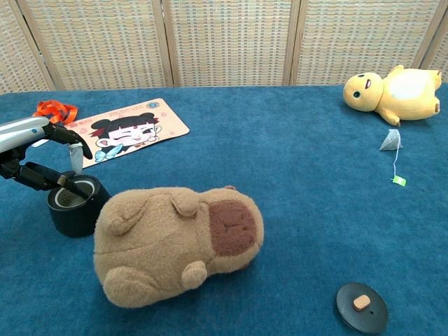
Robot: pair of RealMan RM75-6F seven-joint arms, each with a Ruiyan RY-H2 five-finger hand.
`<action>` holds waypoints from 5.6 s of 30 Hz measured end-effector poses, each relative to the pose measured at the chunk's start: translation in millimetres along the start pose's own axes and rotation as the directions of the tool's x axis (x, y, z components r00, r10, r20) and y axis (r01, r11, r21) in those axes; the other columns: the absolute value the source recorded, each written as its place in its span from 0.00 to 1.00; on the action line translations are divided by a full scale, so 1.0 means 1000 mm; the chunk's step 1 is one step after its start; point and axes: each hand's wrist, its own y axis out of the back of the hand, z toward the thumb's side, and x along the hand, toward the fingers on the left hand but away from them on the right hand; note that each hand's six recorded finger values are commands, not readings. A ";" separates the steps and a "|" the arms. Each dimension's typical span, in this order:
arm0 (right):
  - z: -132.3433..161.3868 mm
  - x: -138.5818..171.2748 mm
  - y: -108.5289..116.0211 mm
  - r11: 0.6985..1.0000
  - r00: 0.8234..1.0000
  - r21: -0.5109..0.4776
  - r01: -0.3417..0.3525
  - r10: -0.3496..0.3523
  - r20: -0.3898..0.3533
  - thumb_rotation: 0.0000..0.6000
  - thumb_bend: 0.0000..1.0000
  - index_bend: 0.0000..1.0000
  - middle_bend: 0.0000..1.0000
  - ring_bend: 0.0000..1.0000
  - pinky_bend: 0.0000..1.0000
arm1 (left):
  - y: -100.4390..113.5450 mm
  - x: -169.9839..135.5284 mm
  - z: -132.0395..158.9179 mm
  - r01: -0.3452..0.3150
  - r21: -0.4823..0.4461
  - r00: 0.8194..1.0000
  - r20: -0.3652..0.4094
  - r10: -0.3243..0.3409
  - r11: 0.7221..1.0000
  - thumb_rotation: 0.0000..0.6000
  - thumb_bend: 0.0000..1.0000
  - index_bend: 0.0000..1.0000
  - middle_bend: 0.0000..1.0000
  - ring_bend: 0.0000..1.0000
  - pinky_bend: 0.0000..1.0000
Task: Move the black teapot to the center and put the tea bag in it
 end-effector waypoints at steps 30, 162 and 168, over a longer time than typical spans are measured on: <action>0.001 0.002 0.001 1.000 1.000 -0.005 0.001 -0.001 -0.005 1.00 0.38 0.00 0.02 0.00 0.02 | 0.054 0.005 0.012 -0.159 -0.035 0.985 0.064 0.161 0.987 1.00 0.47 0.78 0.38 0.22 0.00; -0.002 0.020 -0.002 0.999 0.998 0.010 -0.048 0.048 0.041 1.00 0.38 0.00 0.03 0.00 0.02 | -0.022 0.192 0.291 -0.150 0.338 0.865 0.499 -0.042 0.929 1.00 0.47 0.55 0.25 0.14 0.00; -0.002 0.020 -0.001 0.999 0.998 0.010 -0.047 0.047 0.043 1.00 0.38 0.00 0.03 0.00 0.02 | -0.021 0.192 0.288 -0.146 0.336 0.872 0.488 -0.040 0.930 1.00 0.47 0.53 0.24 0.14 0.00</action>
